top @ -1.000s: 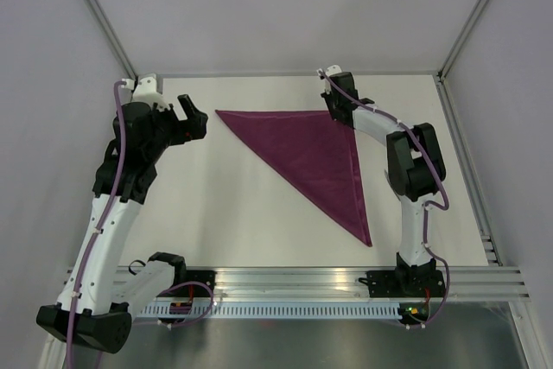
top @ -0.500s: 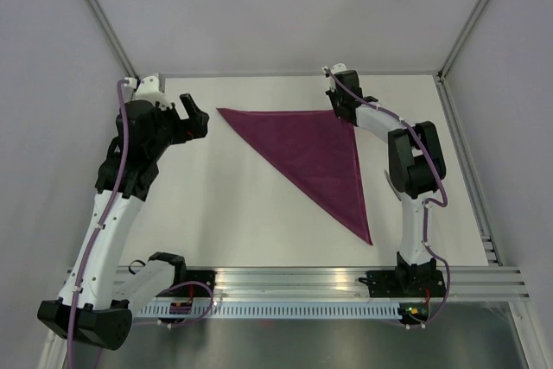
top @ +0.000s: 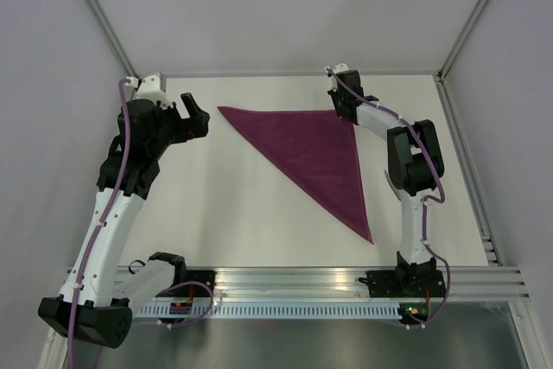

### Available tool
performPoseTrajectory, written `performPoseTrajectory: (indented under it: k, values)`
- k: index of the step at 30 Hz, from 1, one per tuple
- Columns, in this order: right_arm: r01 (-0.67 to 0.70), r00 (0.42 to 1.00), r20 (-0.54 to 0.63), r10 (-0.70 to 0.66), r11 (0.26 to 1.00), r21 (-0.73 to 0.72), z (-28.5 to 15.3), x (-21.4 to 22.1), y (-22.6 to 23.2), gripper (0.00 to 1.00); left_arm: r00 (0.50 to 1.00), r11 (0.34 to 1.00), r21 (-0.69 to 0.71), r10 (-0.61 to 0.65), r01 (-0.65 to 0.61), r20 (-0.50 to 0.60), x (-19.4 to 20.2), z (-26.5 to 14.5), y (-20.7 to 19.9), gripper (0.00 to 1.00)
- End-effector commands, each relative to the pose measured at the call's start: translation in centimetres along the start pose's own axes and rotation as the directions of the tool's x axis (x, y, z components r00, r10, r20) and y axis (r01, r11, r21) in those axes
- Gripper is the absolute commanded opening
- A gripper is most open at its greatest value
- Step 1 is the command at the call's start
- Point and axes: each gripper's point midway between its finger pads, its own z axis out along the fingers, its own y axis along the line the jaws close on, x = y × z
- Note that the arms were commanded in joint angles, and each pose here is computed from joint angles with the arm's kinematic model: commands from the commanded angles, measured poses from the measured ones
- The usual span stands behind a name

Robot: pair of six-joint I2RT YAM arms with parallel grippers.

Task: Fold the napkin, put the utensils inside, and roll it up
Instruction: Fold the napkin

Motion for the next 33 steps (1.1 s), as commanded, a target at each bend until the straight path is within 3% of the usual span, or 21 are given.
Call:
performPoseTrajectory:
  k: [1, 11, 13, 15, 16, 18, 20, 23, 27, 33]
  values:
    - [-0.010, 1.000, 0.019, 0.010, 1.000, 0.017, 0.2, -1.0, -0.7, 0.01, 0.999, 0.999, 0.027, -0.026, 0.025, 0.027, -0.8, 0.2, -0.7, 1.00]
    - [-0.015, 1.000, -0.002, 0.015, 1.000, 0.024, 0.6, -0.1, -0.9, 0.00, 1.000, 0.999, 0.027, -0.024, 0.024, 0.018, -0.3, 0.4, -0.6, 1.00]
    - [-0.020, 1.000, -0.003, 0.020, 0.999, 0.032, 0.5, 0.0, -1.1, 0.10, 1.000, 0.999, 0.027, -0.024, 0.024, 0.016, -0.3, 0.4, -0.6, 1.00]
    - [-0.027, 1.000, -0.004, 0.027, 0.999, 0.036, 0.5, 0.0, -1.3, 0.27, 1.000, 0.999, 0.027, -0.021, 0.021, 0.018, -0.3, 0.3, -0.6, 1.00]
    - [-0.030, 1.000, -0.001, 0.031, 0.999, 0.037, 0.3, -0.1, -1.4, 0.40, 1.000, 0.999, 0.028, -0.021, 0.021, 0.019, -0.3, 0.3, -0.6, 1.00]
    - [-0.037, 0.999, 0.000, 0.037, 0.998, 0.044, 0.1, -0.3, -1.8, 0.54, 1.000, 0.999, 0.029, -0.017, 0.016, 0.024, -0.3, 0.1, -0.6, 1.00]
    - [-0.038, 0.999, 0.001, 0.038, 0.998, 0.046, -0.2, -0.7, -2.3, 0.59, 1.000, 0.999, 0.029, -0.012, 0.012, 0.025, -0.3, -0.1, -0.5, 1.00]
    - [-0.044, 0.999, -0.001, 0.044, 0.998, 0.034, -1.5, -1.4, -3.1, 0.61, 0.999, 0.998, 0.060, -0.011, 0.009, 0.031, -0.4, -0.9, -1.1, 1.00]
    - [-0.047, 0.998, 0.027, 0.048, 0.998, -0.039, -6.6, -1.9, -5.3, 0.59, 0.999, 0.997, 0.074, -0.002, -0.001, 0.041, -0.1, -2.2, -1.1, 1.00]
    - [-0.063, 0.992, -0.117, 0.039, 0.977, -0.204, -13.9, 7.0, -9.8, 0.56, 0.999, 0.994, 0.106, 0.008, -0.012, 0.043, 1.1, -3.7, -1.2, 1.00]
